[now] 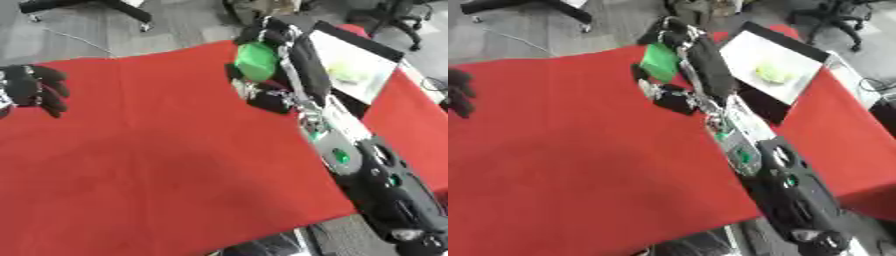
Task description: Pick up the objects with one hand, pass them to the other hand, and then place them into the box on the other side of the table.
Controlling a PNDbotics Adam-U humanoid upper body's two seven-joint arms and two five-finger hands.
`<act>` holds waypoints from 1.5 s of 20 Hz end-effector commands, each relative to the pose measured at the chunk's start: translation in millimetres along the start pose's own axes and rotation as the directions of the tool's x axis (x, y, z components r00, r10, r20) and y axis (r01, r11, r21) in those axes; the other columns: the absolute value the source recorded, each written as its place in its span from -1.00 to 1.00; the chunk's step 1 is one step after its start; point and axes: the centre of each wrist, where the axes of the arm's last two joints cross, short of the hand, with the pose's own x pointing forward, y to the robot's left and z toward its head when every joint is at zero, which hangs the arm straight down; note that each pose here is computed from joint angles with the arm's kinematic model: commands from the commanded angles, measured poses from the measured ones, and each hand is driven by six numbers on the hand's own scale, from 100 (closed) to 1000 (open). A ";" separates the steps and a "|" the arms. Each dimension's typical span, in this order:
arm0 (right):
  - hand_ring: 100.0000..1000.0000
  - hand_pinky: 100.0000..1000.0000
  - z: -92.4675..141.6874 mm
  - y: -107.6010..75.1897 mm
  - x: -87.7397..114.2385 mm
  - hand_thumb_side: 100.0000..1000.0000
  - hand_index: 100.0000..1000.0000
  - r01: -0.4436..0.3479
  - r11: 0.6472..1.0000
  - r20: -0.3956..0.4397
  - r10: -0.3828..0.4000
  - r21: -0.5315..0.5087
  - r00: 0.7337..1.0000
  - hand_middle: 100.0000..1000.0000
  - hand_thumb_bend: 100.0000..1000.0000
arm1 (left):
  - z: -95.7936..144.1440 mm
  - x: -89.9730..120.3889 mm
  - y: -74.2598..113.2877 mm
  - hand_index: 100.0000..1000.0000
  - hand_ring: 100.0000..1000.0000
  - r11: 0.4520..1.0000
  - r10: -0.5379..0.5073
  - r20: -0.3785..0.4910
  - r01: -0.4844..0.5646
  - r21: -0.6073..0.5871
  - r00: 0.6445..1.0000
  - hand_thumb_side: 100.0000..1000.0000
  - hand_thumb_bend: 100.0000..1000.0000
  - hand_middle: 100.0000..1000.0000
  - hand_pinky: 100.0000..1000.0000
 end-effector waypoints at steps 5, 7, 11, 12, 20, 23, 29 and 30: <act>0.49 0.48 2.2 -18.2 -100.0 -0.23 0.64 -0.189 0.960 -0.341 0.251 0.205 0.906 -0.14 -0.33 | 27.3 4.3 -1.2 0.58 0.12 0.939 0.002 0.059 -0.022 0.343 0.998 0.48 -0.32 0.17 0.15; 0.71 0.61 -0.8 -22.8 -113.9 -0.07 0.79 -0.245 0.918 -0.347 0.350 0.311 0.870 0.16 0.06 | 30.4 4.2 -7.8 0.58 0.12 0.921 0.021 0.075 -0.049 0.388 0.997 0.48 -0.32 0.17 0.15; 0.89 0.75 -11.7 -36.7 -125.6 0.17 0.88 -0.366 0.846 -0.344 0.501 0.387 0.794 0.52 0.41 | 30.4 6.3 -18.6 0.58 0.12 0.901 0.059 0.103 -0.097 0.423 0.993 0.48 -0.33 0.17 0.14; 0.91 0.76 -16.8 -42.7 -125.5 0.18 0.89 -0.405 0.837 -0.342 0.526 0.367 0.779 0.55 0.45 | 30.7 6.3 -20.5 0.58 0.12 0.898 0.065 0.105 -0.104 0.427 0.992 0.48 -0.33 0.17 0.14; 0.88 0.73 -42.5 -78.0 -95.5 -0.06 0.81 -0.553 0.830 -0.328 0.544 0.074 0.773 0.48 0.17 | 32.7 4.0 -28.8 0.58 0.12 0.881 0.088 0.096 -0.123 0.457 0.991 0.49 -0.34 0.17 0.14; 0.87 0.73 -30.3 -72.6 -61.0 -0.28 0.75 -0.404 0.910 -0.264 0.369 -0.094 0.891 0.40 -0.20 | 32.7 4.0 -30.5 0.58 0.13 0.866 0.084 0.096 -0.120 0.485 0.992 0.48 -0.35 0.17 0.14; 0.78 0.64 24.1 -52.5 17.9 -0.28 0.67 0.004 0.983 -0.104 -0.023 -0.185 0.994 0.26 -0.60 | 33.3 0.8 -34.7 0.57 0.17 0.812 0.063 0.087 -0.102 0.574 0.994 0.48 -0.35 0.20 0.16; 0.77 0.63 32.6 -48.2 28.7 -0.28 0.67 0.065 0.982 -0.089 -0.082 -0.180 0.993 0.25 -0.61 | 33.2 -1.3 -36.6 0.57 0.17 0.797 0.072 0.087 -0.110 0.594 0.994 0.48 -0.34 0.20 0.16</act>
